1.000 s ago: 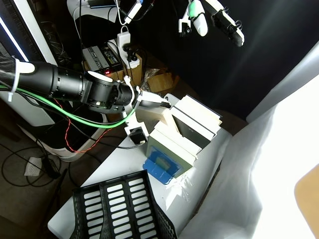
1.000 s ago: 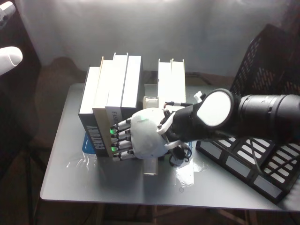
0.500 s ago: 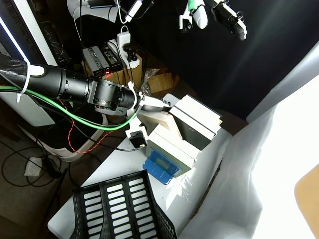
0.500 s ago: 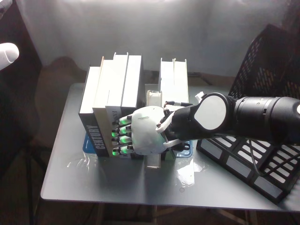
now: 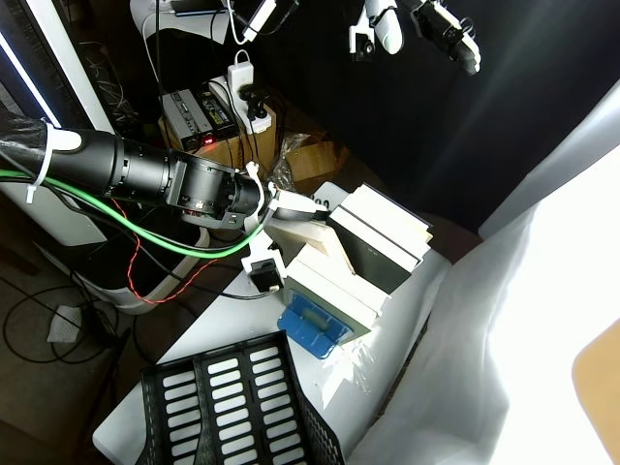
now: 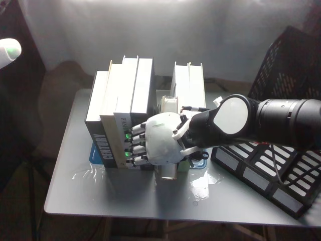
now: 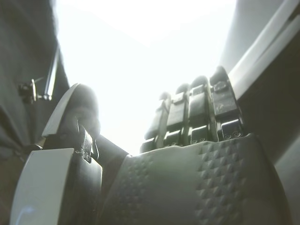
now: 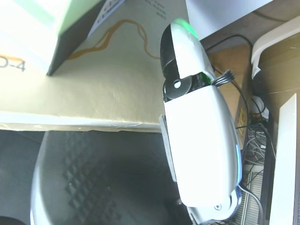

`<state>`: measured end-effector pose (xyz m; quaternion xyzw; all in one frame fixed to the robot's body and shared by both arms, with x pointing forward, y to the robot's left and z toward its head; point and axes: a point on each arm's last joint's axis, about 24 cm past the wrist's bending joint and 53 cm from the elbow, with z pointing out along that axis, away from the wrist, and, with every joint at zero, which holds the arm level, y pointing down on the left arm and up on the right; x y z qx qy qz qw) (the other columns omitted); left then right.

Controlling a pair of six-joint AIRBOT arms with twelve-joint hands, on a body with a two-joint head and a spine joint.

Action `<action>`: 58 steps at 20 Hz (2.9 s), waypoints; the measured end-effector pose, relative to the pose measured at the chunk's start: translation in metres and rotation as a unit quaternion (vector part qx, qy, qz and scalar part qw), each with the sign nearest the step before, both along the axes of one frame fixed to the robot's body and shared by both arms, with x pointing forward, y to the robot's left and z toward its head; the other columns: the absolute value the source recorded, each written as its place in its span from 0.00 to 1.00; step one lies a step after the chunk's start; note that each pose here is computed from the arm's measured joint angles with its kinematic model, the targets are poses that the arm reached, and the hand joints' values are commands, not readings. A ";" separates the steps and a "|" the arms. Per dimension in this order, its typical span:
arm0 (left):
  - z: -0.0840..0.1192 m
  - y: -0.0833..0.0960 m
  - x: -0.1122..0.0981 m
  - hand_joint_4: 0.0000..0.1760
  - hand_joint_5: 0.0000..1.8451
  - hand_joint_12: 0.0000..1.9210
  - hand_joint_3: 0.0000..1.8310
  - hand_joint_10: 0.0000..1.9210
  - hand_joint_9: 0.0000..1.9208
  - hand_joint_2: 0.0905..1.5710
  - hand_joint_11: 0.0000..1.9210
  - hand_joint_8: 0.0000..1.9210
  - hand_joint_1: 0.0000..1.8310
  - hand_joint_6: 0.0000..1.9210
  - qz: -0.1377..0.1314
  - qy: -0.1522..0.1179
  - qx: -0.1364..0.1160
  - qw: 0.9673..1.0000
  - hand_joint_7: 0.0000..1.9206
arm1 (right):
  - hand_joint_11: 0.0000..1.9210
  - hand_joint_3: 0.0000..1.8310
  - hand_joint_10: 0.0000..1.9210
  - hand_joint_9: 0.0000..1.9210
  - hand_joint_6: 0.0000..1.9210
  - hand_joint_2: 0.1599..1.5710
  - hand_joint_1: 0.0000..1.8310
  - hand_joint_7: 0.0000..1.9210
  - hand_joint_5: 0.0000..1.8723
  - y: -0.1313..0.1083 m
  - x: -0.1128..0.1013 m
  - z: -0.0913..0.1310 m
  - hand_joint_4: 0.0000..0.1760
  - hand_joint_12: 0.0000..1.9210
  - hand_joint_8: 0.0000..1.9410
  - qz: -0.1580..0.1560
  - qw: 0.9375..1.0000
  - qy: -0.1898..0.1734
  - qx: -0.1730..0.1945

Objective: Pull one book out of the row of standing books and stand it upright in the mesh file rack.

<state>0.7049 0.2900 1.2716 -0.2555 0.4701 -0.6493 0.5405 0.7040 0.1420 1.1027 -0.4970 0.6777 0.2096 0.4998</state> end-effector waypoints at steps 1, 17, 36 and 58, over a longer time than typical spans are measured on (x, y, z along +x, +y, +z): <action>0.001 -0.001 0.000 0.47 0.00 0.00 0.00 0.00 0.00 0.89 0.00 0.00 0.15 0.00 -0.001 -0.001 0.001 1.000 0.00 | 0.00 0.00 0.00 0.00 0.00 0.65 0.70 0.00 0.00 0.000 0.000 0.000 0.00 0.16 0.00 0.000 1.000 0.001 0.001; 0.011 -0.009 0.003 0.42 0.00 0.00 0.00 0.00 0.00 0.87 0.00 0.00 0.21 0.00 -0.012 -0.010 0.015 1.000 0.00 | 0.00 0.01 0.01 0.03 0.02 0.67 0.69 0.06 0.06 -0.010 -0.012 0.011 0.00 0.07 0.01 0.032 0.999 0.011 0.007; 0.008 -0.012 0.003 0.40 0.02 0.22 0.00 0.00 0.00 0.86 0.00 0.00 0.29 0.00 -0.015 -0.009 0.014 1.000 0.00 | 0.00 0.00 0.00 0.00 0.00 0.53 0.38 0.00 0.00 -0.001 -0.016 0.039 0.00 0.00 0.00 0.048 0.999 -0.006 0.019; 0.012 -0.011 0.002 0.17 0.01 0.00 0.00 0.00 0.00 0.87 0.00 0.00 0.24 0.00 -0.014 -0.016 0.009 1.000 0.00 | 0.37 0.07 0.61 0.49 0.60 0.62 0.75 0.58 0.48 0.000 -0.003 0.056 0.00 0.88 0.38 0.038 0.998 -0.041 0.022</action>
